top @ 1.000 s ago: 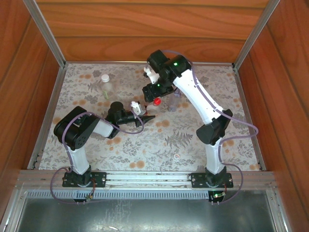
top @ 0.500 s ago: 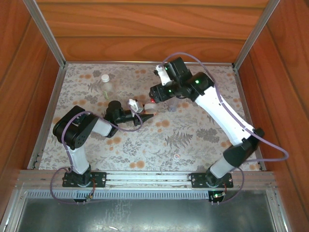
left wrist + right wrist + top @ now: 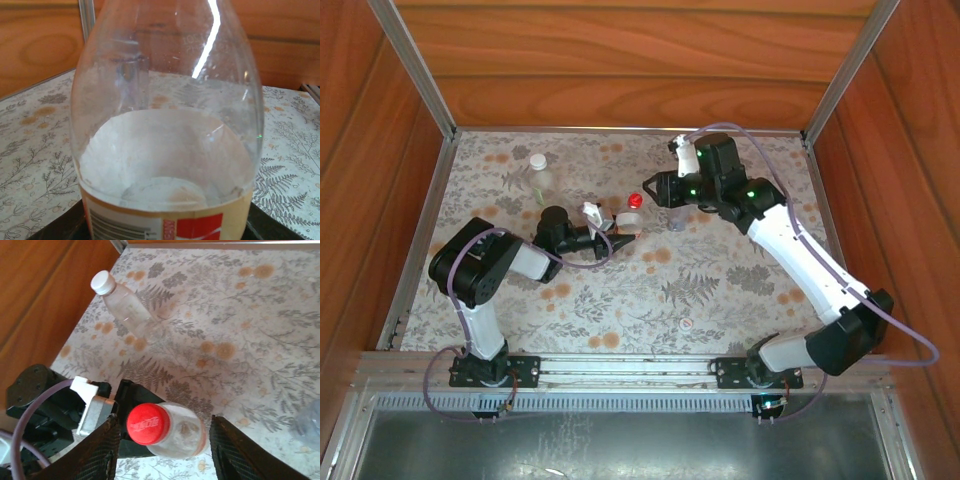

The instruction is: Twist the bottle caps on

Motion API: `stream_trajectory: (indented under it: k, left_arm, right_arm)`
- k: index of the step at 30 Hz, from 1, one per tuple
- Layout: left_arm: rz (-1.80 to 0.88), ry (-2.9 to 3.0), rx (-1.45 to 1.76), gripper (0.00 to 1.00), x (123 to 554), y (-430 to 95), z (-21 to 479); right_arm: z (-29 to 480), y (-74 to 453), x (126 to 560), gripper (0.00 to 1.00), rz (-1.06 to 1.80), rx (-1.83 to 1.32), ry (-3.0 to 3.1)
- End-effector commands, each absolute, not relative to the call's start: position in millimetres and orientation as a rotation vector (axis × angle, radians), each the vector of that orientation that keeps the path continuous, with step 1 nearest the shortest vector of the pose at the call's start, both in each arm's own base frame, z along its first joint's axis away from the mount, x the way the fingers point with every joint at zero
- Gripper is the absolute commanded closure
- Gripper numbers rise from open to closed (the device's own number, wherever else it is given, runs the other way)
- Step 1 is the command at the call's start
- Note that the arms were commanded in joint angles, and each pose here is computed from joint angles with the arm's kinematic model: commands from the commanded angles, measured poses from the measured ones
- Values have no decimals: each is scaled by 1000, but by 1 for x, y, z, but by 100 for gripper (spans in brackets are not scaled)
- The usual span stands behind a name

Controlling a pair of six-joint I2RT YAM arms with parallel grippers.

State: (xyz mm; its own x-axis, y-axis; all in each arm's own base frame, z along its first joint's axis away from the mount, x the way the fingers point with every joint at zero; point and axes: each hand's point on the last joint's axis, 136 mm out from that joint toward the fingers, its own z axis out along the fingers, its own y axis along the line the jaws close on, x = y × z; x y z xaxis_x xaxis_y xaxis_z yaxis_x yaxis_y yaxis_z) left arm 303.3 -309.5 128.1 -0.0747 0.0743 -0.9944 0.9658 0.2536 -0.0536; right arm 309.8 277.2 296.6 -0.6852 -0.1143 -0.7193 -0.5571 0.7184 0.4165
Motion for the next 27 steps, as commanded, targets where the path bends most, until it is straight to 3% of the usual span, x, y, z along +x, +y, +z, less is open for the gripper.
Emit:
stream_trajectory:
  k: [1, 12, 27]
  left_arm:
    - [-1105, 1620, 1041, 50, 293, -304, 84]
    - [-1102, 1621, 1049, 50, 290, -303, 81]
    - [-1108, 1612, 1062, 50, 288, -304, 81]
  right_arm:
    - [292, 291, 304, 51, 939, -543, 2268]
    - [279, 297, 310, 62, 957, -537, 2325]
    - [262, 303, 309, 65, 985, -559, 2394]
